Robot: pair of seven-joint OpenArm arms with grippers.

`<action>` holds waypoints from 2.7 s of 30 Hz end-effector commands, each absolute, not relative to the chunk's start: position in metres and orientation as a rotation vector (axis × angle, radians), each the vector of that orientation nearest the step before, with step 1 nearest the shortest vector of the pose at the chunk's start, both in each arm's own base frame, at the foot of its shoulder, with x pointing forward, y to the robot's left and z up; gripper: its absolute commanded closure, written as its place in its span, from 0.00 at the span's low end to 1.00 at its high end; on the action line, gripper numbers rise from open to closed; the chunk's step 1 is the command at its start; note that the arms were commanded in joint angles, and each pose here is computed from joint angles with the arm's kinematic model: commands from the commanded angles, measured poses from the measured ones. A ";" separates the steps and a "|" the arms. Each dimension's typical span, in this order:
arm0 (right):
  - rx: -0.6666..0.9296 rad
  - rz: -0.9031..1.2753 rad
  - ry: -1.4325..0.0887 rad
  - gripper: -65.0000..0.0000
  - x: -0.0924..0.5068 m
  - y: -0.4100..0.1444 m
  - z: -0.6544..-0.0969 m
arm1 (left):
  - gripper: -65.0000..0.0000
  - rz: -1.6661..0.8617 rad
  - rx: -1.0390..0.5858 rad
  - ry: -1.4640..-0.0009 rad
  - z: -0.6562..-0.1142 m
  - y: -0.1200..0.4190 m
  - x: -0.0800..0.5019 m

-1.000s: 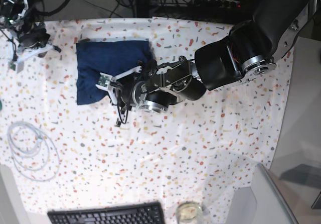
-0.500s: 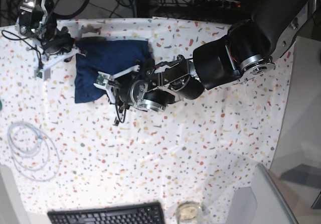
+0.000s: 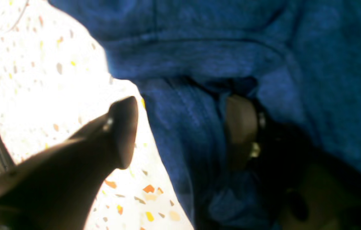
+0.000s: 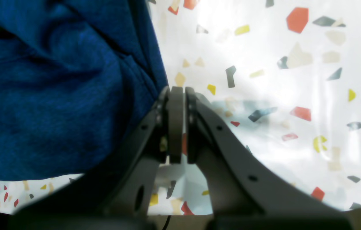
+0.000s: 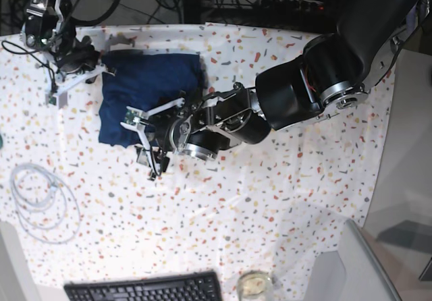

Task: Layout the t-shirt on the table in an organized manner, then fold the t-shirt properly
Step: 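Drag the shirt with the left gripper toward the right gripper, then release the shirt with the left gripper and lift it away, then grip the shirt's folded edge with both grippers and square it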

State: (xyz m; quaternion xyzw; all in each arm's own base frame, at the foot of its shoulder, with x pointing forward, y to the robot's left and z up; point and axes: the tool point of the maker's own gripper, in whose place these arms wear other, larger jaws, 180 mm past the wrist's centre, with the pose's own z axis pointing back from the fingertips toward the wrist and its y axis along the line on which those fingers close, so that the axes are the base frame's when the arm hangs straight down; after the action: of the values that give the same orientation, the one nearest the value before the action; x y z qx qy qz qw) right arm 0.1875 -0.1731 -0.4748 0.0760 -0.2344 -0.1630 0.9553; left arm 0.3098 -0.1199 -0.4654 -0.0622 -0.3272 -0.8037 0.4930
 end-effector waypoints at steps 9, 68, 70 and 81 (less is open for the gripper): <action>0.146 -0.335 -0.504 0.98 0.193 -0.178 -0.469 | 0.15 -2.028 -0.177 -0.761 -0.441 -0.126 0.315; 0.215 -0.185 -0.618 0.98 0.203 -0.129 -0.414 | 1.00 -1.102 -0.531 -0.840 -0.358 -0.053 0.240; 0.240 -0.159 -0.617 0.98 0.204 -0.116 -0.413 | 1.00 -1.071 -0.587 -0.848 -0.363 -0.057 0.229; 0.228 -0.226 -0.528 0.98 0.196 -0.118 -0.453 | 1.00 -1.013 -0.585 -0.616 -0.444 -0.023 0.178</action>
State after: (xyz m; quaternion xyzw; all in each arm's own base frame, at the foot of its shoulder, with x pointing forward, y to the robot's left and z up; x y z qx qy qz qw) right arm 0.1872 -0.1153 -0.4619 0.1132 -0.2399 -0.1128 0.9575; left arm 0.1735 -0.0187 -0.4521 -0.2628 -0.2711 -0.4730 0.7961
